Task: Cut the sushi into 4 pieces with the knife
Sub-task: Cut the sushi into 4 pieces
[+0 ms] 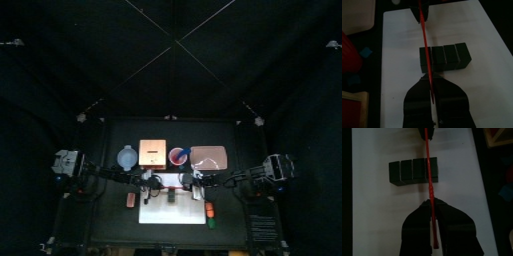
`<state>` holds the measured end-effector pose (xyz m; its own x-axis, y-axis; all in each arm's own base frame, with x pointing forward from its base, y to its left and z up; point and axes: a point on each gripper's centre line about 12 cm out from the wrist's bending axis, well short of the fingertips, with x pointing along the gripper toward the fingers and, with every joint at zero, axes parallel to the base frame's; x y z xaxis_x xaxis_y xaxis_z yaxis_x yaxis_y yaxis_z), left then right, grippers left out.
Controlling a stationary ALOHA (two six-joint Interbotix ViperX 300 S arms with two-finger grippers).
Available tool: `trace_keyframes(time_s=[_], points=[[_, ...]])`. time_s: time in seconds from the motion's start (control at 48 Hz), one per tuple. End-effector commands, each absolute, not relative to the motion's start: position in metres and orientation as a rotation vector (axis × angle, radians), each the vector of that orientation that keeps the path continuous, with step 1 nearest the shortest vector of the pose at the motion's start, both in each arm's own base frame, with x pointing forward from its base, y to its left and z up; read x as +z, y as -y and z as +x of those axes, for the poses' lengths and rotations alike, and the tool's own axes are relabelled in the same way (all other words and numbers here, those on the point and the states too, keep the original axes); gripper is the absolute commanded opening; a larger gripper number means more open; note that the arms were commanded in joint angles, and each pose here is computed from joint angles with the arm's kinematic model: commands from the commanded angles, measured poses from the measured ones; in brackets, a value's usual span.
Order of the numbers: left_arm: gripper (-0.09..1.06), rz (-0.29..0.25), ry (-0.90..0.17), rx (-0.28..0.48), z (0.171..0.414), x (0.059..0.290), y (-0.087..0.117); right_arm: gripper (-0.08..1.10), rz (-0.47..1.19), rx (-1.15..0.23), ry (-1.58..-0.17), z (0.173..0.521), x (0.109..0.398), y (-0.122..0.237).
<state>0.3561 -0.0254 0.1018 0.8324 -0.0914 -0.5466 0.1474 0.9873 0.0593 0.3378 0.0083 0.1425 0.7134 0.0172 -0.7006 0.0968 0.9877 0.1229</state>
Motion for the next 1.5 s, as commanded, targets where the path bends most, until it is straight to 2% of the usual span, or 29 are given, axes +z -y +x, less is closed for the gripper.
trace_keyframes(time_s=[0.021,0.5,0.833,1.0,1.208,1.5], points=[[0.23,0.103,-0.552,-0.137,0.365,0.107,0.030,0.13,0.162,-0.047,-0.773,0.347,0.140,-0.009],[0.23,0.098,-0.587,-0.151,0.363,0.103,0.040,0.13,0.163,-0.031,-0.790,0.351,0.134,-0.017],[0.23,0.090,-0.641,-0.140,0.367,0.081,0.038,0.13,0.169,-0.040,-0.840,0.350,0.116,-0.017],[0.23,0.088,-0.644,-0.131,0.373,0.078,0.035,0.13,0.172,-0.046,-0.857,0.350,0.111,-0.015],[0.23,0.084,-0.628,-0.108,0.378,0.082,0.026,0.13,0.171,-0.075,-0.857,0.349,0.115,-0.002],[0.23,0.079,-0.622,-0.053,0.379,0.085,0.000,0.13,0.164,-0.114,-0.832,0.348,0.124,0.018]])
